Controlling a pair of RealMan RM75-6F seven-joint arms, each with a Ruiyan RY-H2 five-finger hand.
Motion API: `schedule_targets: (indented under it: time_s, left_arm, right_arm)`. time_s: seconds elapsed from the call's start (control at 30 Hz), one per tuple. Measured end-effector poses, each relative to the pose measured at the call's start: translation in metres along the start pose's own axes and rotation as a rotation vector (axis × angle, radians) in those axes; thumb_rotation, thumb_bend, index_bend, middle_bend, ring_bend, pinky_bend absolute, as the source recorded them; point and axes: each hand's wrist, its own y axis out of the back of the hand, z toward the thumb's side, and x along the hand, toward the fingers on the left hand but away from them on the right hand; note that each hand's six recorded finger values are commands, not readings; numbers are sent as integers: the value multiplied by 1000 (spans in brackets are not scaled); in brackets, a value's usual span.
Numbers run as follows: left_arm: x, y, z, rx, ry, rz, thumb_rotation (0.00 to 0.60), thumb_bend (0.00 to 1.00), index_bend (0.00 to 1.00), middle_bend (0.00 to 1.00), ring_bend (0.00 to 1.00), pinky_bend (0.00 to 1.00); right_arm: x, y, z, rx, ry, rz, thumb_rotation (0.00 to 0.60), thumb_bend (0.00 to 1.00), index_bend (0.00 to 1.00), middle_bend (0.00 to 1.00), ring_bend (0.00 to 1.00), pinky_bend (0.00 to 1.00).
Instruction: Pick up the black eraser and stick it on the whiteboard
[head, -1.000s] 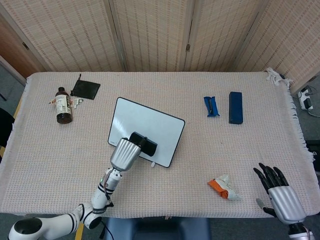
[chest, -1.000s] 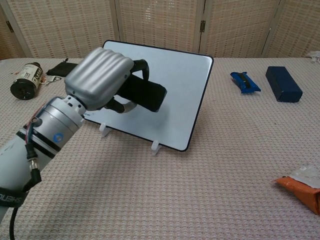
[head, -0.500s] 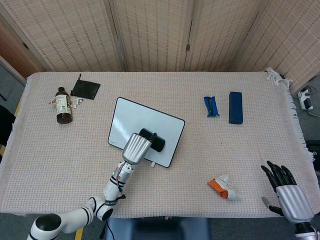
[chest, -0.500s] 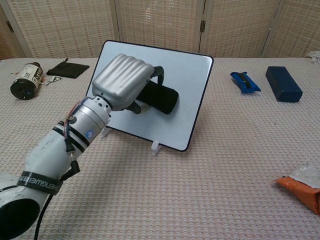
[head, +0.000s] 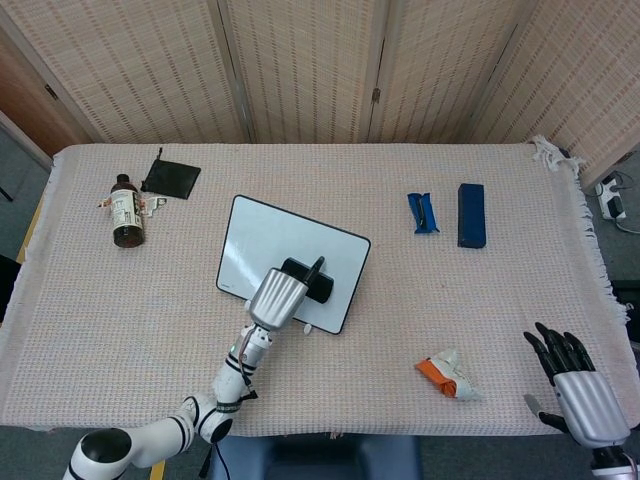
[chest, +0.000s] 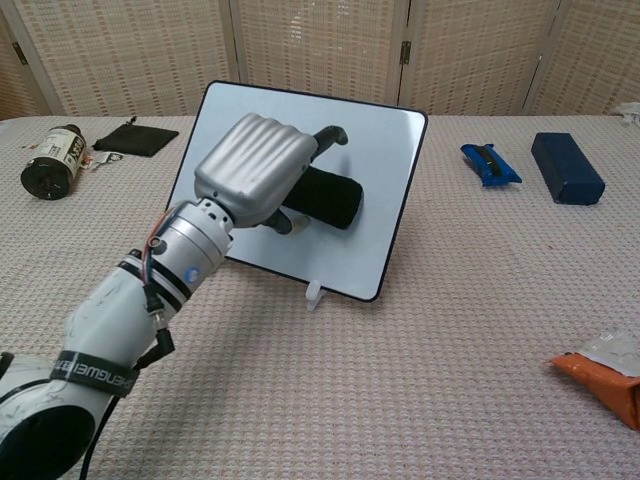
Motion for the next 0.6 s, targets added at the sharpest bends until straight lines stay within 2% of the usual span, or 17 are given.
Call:
schedule_targets:
  time_s: [0.4, 0.47, 0.5, 0.57, 0.6]
  left_arm:
    - [-25, 14, -14, -2, 28, -36, 600, 176, 94, 1000, 996, 1000]
    - [-35, 19, -22, -8, 42, -45, 600, 176, 94, 992, 936, 1000]
    - [-43, 24, -29, -14, 56, -53, 600, 178, 96, 956, 869, 1000]
    - [-57, 32, -41, -20, 81, -68, 600, 182, 107, 833, 736, 967]
    - [-69, 38, -51, -20, 100, -79, 600, 183, 109, 745, 658, 885]
  right_arm:
    - [4, 0, 5, 16, 23, -11, 600, 321, 0, 0, 0, 0]
    - [5, -1, 7, 20, 32, -11, 600, 320, 0, 0, 0, 0]
    - [6, -1, 9, 23, 39, -10, 600, 321, 0, 0, 0, 0]
    - [6, -2, 11, 27, 50, -7, 600, 321, 0, 0, 0, 0]
    - [6, -3, 13, 30, 58, -4, 600, 321, 0, 0, 0, 0]
